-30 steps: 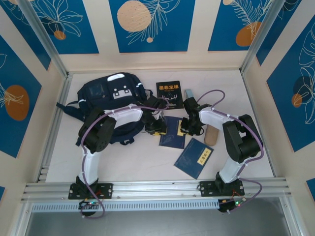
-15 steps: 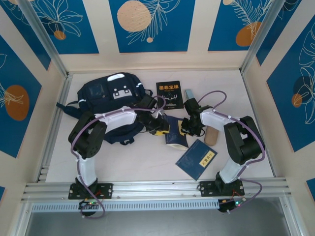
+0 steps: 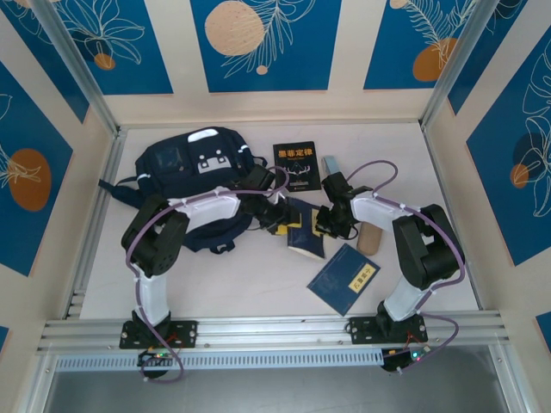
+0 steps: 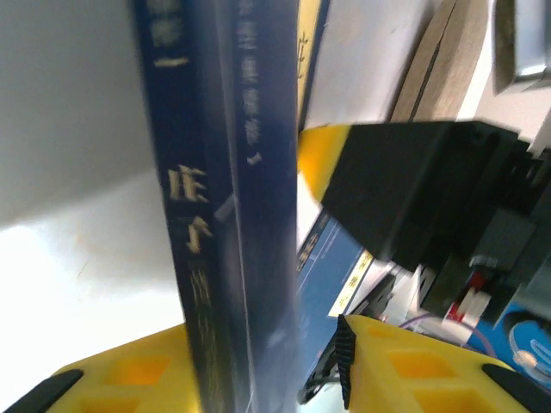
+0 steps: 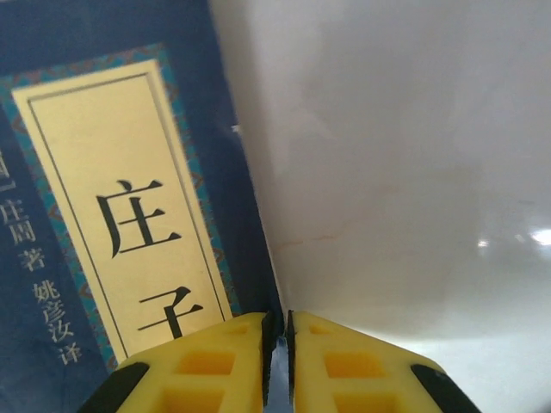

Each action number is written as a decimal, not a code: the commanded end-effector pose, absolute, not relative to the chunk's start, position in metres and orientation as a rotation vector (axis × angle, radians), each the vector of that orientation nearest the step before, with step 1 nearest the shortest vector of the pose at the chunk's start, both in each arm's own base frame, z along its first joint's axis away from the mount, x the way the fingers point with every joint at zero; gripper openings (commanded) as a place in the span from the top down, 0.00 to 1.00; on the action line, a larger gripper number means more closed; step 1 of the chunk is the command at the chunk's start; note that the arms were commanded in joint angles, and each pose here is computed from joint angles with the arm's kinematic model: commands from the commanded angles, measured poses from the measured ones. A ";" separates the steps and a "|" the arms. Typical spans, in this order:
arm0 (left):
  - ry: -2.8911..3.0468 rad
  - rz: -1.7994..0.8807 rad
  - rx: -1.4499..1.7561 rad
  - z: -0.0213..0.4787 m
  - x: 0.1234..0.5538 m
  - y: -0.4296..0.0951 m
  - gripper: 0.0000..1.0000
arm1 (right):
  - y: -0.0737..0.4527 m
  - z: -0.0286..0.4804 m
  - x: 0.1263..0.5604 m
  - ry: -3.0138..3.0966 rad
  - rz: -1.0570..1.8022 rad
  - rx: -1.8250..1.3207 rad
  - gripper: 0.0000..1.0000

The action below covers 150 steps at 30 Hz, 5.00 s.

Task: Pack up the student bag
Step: Pick up the book at the center of the table, then pass the book, then open the student bag at the top-left of the table.

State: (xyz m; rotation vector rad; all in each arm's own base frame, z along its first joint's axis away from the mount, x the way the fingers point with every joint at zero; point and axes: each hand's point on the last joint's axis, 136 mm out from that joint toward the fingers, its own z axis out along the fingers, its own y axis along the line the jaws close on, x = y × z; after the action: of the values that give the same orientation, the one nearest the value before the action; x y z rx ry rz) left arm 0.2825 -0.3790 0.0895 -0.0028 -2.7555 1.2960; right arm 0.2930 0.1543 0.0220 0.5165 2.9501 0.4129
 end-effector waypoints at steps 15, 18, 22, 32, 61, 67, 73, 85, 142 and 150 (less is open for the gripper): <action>-2.926 1.210 -0.041 0.092 0.293 -0.365 0.94 | 0.167 0.036 0.283 2.939 0.524 0.503 0.76; -2.972 1.226 -0.090 0.111 0.296 -0.358 1.00 | 0.172 0.068 0.292 2.836 0.643 0.477 0.65; -3.054 1.266 -0.105 0.145 0.302 -0.343 1.00 | 0.182 0.116 0.300 2.666 0.874 0.464 0.46; -3.227 1.570 0.288 0.252 0.345 -0.293 1.00 | 0.213 0.213 0.311 2.223 1.532 0.556 0.10; -2.945 2.159 1.117 0.334 0.382 -0.260 1.00 | 0.312 0.295 0.353 1.975 2.228 0.550 0.51; -3.001 2.061 1.134 0.319 0.379 -0.252 0.81 | 0.307 0.290 0.355 1.978 2.185 0.540 0.83; -3.368 1.533 0.971 0.275 0.358 -0.223 0.44 | 0.282 0.270 0.354 2.086 1.910 0.488 0.95; -3.727 0.030 -0.146 0.219 0.315 -0.142 0.16 | 0.195 0.244 0.325 2.291 1.275 0.177 0.96; -3.125 -0.497 -0.945 0.106 0.379 -0.130 0.85 | 0.182 0.216 0.296 2.362 1.244 0.247 0.96; -3.476 -0.589 -0.835 0.207 0.398 -0.133 1.00 | 0.178 0.216 0.290 2.367 1.205 0.235 0.98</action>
State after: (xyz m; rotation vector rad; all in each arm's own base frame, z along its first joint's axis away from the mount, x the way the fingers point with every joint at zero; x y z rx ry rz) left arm 0.3850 -0.1389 0.1335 -0.9670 -3.2258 -0.5063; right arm 0.2965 0.1765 0.2086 0.2775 2.3862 1.2017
